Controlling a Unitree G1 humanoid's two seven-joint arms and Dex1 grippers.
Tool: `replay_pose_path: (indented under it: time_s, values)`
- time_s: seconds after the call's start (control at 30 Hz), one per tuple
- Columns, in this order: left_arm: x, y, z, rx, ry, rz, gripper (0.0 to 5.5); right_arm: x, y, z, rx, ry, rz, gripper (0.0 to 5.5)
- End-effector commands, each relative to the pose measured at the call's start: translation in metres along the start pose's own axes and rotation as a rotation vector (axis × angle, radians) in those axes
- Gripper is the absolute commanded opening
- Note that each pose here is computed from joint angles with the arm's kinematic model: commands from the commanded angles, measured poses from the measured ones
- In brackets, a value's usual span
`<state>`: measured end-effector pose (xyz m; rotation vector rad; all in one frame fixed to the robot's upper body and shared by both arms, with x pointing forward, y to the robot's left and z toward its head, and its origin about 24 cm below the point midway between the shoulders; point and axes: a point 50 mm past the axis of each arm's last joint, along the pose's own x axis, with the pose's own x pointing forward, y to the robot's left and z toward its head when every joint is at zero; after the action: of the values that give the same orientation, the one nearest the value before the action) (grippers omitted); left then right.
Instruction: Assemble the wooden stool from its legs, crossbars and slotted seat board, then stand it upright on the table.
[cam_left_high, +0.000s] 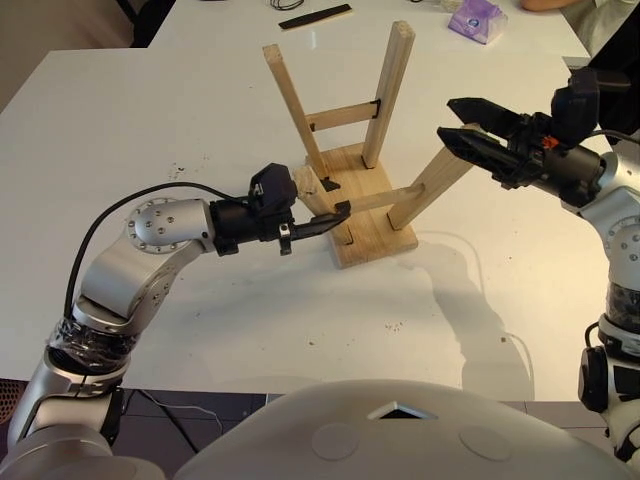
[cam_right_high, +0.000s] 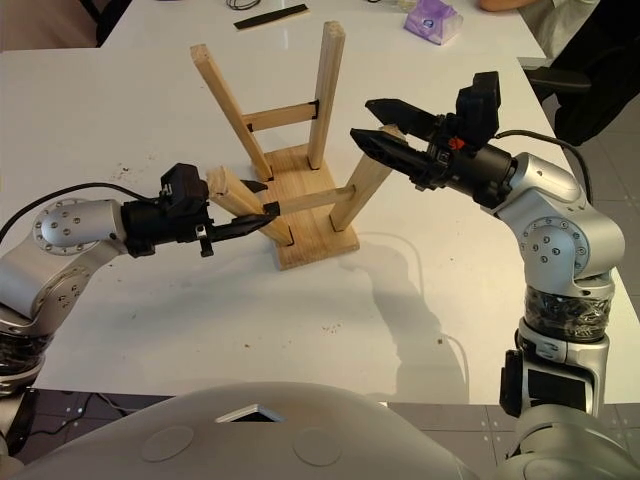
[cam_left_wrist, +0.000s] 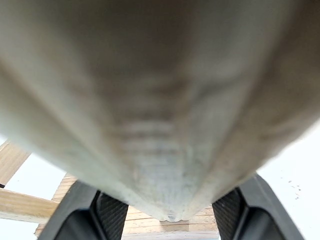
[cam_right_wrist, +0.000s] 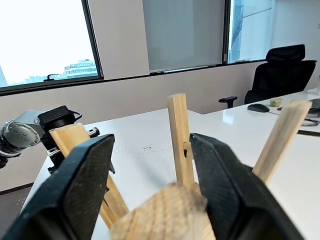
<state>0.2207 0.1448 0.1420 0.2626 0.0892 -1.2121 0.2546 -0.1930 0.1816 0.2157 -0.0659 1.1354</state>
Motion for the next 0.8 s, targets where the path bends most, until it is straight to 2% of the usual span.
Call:
replay_pose_path:
  time_s: [0.03,0.17,0.27,0.37,0.57,0.8]
  values:
    - [-0.022,0.003,-0.066,-0.139,0.413,0.124,2.04,0.005,0.003,0.031,-0.026,-0.123,-0.007,2.77]
    - [-0.019,0.006,-0.06,-0.126,0.4,0.111,2.04,0.022,0.032,0.051,-0.047,-0.224,0.098,2.77]
    - [-0.02,0.009,-0.058,-0.11,0.409,0.096,2.04,0.03,0.054,0.056,-0.036,-0.252,0.187,2.77]
    - [-0.022,0.014,-0.056,-0.098,0.423,0.096,2.04,0.043,0.064,0.053,0.044,-0.289,0.199,2.77]
    - [-0.021,0.021,-0.056,-0.088,0.443,0.119,2.04,0.07,0.057,-0.001,0.138,-0.199,-0.096,2.77]
    - [-0.017,0.024,-0.053,-0.073,0.443,0.112,2.04,0.084,0.051,-0.021,0.063,-0.152,-0.28,2.77]
